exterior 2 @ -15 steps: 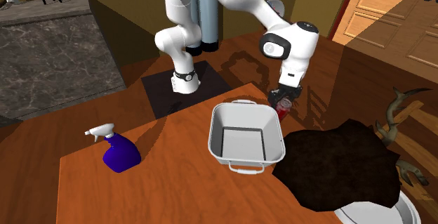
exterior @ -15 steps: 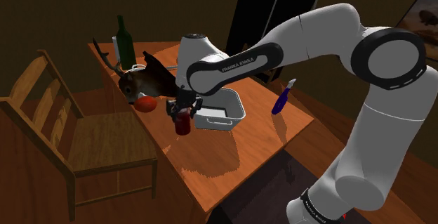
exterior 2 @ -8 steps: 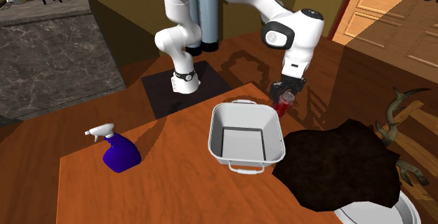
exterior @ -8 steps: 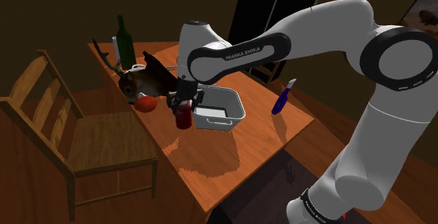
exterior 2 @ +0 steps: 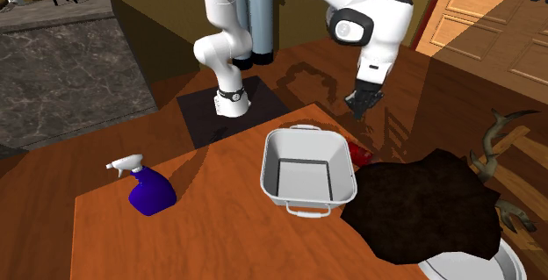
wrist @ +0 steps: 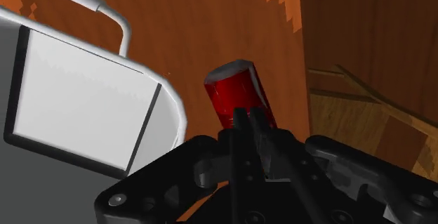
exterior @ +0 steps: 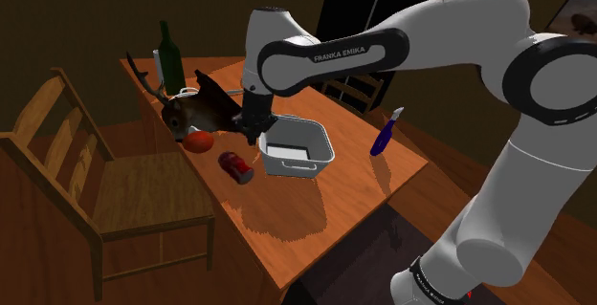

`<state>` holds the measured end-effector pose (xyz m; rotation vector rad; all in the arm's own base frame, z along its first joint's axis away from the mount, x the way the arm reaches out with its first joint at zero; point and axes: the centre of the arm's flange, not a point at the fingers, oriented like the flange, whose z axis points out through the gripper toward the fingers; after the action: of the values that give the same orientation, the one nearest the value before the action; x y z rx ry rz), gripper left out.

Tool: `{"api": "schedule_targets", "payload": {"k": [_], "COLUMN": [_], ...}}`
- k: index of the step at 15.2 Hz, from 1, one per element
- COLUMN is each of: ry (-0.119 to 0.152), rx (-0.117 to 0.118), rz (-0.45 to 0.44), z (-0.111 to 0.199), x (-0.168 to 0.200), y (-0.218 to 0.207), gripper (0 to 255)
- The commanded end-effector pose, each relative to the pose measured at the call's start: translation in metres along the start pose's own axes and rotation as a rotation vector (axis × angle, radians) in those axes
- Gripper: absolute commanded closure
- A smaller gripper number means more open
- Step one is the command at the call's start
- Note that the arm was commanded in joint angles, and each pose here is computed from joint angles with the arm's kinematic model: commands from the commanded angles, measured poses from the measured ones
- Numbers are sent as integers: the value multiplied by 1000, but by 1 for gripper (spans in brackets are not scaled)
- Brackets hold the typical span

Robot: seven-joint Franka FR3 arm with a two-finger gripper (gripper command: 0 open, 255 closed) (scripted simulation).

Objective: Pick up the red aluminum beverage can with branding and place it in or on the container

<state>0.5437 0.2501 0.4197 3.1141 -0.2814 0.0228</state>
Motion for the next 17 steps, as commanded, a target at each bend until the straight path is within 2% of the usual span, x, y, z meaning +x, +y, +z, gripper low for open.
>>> {"api": "schedule_targets", "payload": {"k": [1, 2, 3, 13, 17], "ry": [-1, 0, 0, 30, 33], "rx": [-1, 0, 0, -37, -40], "rz": [0, 0, 0, -179, -194], "z": [-11, -5, -5, 116, 142], "x": [0, -1, -1, 43, 47], "y": [0, 0, 0, -22, -24], "gripper": [255, 255, 0, 0, 0]}}
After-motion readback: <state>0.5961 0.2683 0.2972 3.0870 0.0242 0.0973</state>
